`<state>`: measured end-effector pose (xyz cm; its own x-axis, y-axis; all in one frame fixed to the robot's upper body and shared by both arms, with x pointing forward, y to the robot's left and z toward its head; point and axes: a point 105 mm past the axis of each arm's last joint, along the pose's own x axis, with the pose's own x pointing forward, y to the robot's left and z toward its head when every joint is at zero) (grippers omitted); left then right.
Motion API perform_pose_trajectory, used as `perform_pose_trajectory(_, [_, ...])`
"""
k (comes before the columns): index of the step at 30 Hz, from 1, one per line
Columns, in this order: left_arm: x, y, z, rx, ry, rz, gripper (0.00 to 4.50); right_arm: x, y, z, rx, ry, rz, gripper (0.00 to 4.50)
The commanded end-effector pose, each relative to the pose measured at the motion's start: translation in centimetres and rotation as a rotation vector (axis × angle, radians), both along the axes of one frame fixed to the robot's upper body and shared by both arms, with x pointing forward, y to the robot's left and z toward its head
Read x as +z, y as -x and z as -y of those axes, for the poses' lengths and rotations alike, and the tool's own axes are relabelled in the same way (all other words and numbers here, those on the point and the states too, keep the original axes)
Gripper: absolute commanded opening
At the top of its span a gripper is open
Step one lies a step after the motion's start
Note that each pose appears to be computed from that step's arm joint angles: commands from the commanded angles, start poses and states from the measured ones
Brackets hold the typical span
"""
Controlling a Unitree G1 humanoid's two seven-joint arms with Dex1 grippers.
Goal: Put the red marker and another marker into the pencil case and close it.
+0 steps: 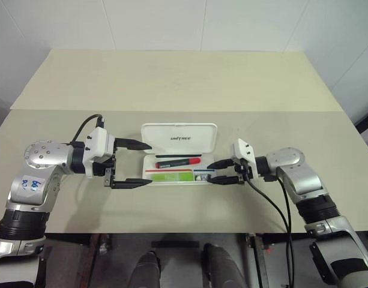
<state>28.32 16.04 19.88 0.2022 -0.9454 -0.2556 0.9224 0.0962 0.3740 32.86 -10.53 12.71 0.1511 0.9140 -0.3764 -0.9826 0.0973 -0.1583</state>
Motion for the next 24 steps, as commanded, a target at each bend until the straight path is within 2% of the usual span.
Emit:
perform_pose_trajectory(1, [0.8, 0.0, 0.3, -0.008, 0.000, 0.049, 4.50, 1.0, -0.1, -0.4, 0.013, -0.006, 0.044, 3.94])
perform_pose_trajectory(2, [0.9, 0.0, 0.3, -0.009, 0.001, 0.050, 4.50, 1.2, -0.1, -0.4, 0.016, -0.013, 0.054, 4.32])
perform_pose_trajectory(3, [0.9, 0.0, 0.3, -0.007, 0.007, 0.050, 4.50, 1.7, -0.1, -0.4, 0.017, -0.031, 0.064, 4.47])
perform_pose_trajectory(7, [0.9, 0.1, 0.2, 0.001, 0.018, 0.049, 4.50, 4.5, 0.5, -0.2, 0.030, -0.113, 0.128, 4.47])
perform_pose_trajectory(12, [0.7, 0.2, -0.3, 0.039, 0.041, 0.044, 4.50, 7.0, 2.5, 1.3, -0.023, -0.204, 0.194, 4.47])
perform_pose_trajectory(18, [0.3, 0.1, -0.9, 0.075, 0.068, 0.031, 4.50, 8.4, 4.2, 4.6, -0.174, -0.207, 0.223, 4.47])
perform_pose_trajectory(24, [0.4, -0.9, -0.8, 0.091, 0.108, 0.041, 4.50, 8.6, 4.7, 8.2, -0.307, -0.151, 0.262, 4.47])
